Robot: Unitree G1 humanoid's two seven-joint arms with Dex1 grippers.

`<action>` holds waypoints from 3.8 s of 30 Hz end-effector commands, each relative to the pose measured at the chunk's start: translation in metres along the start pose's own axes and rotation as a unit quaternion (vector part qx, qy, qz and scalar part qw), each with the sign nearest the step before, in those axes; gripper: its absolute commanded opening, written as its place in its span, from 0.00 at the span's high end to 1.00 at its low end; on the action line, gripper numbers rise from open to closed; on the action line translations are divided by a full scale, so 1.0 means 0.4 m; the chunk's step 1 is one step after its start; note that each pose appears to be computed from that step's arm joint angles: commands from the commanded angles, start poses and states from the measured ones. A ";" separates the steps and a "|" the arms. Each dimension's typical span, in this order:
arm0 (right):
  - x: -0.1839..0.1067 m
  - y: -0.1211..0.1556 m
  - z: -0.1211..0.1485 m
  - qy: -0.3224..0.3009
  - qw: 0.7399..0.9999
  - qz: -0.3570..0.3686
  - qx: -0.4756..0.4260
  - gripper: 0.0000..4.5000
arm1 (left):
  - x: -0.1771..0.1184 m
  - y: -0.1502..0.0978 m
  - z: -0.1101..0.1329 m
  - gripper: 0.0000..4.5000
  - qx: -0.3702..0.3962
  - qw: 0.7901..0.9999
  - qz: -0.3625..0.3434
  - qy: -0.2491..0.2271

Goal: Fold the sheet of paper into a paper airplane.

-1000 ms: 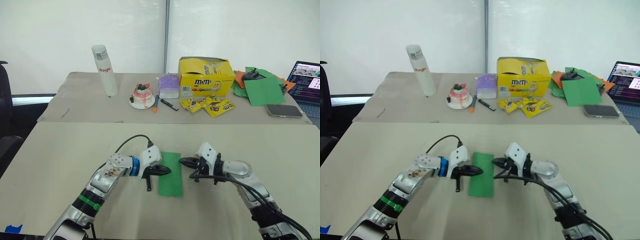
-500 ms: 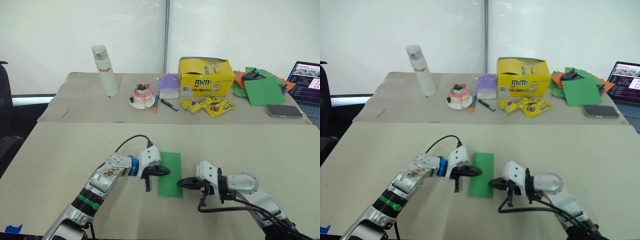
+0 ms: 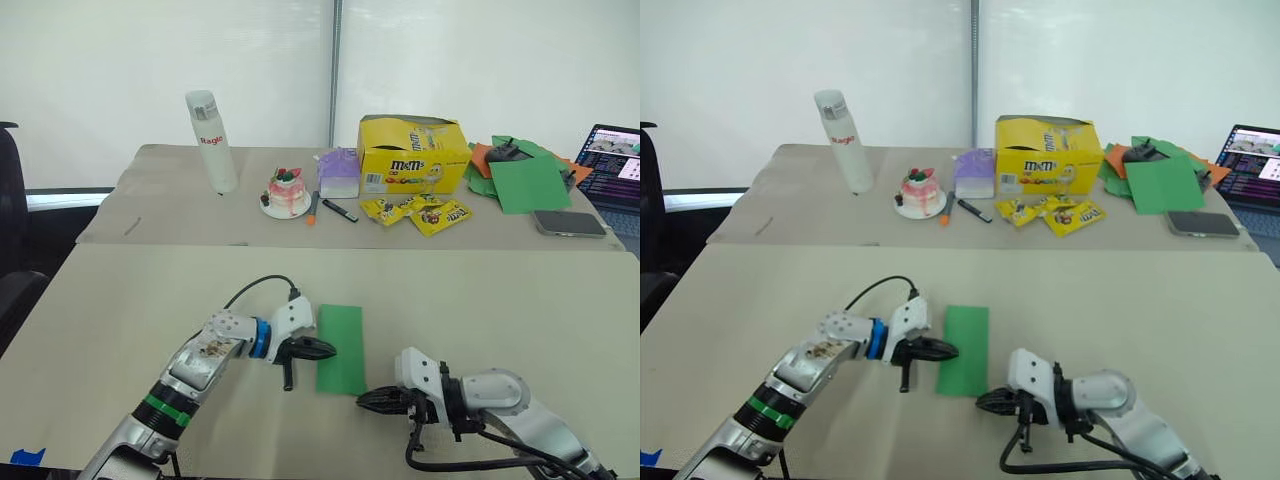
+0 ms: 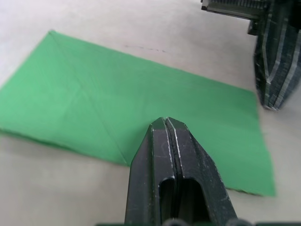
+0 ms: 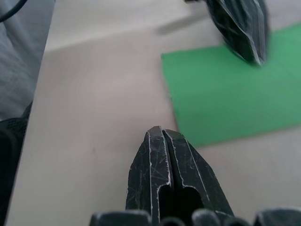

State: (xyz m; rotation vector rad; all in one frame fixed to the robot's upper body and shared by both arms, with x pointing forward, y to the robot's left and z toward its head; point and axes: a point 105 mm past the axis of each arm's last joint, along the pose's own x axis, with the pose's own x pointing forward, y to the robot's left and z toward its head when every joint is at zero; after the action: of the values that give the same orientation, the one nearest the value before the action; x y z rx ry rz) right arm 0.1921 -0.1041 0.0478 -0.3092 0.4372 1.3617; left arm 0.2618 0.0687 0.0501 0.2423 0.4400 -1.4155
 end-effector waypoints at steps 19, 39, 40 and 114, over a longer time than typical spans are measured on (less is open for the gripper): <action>-0.100 -0.082 0.142 -0.012 0.997 -0.068 -0.035 0.99 | -0.003 0.019 0.047 1.00 0.013 0.998 -0.008 -0.054; -0.285 -0.110 0.178 0.171 0.961 -0.210 -0.063 0.99 | 0.207 -0.008 0.112 1.00 0.006 0.992 -0.123 -0.010; -0.287 -0.113 0.178 0.168 0.960 -0.218 -0.059 0.99 | 0.213 -0.009 0.108 1.00 0.004 0.992 -0.124 -0.005; -0.089 -0.255 0.132 0.059 0.955 -0.222 -0.190 0.99 | 0.077 0.073 0.119 1.00 -0.009 0.999 0.010 -0.029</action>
State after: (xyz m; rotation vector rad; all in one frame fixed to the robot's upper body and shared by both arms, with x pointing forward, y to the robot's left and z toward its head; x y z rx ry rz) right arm 0.2953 -0.1318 0.1000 -0.7141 0.2340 0.9735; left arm 0.3011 0.0263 0.0717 0.1871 0.4192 -1.3887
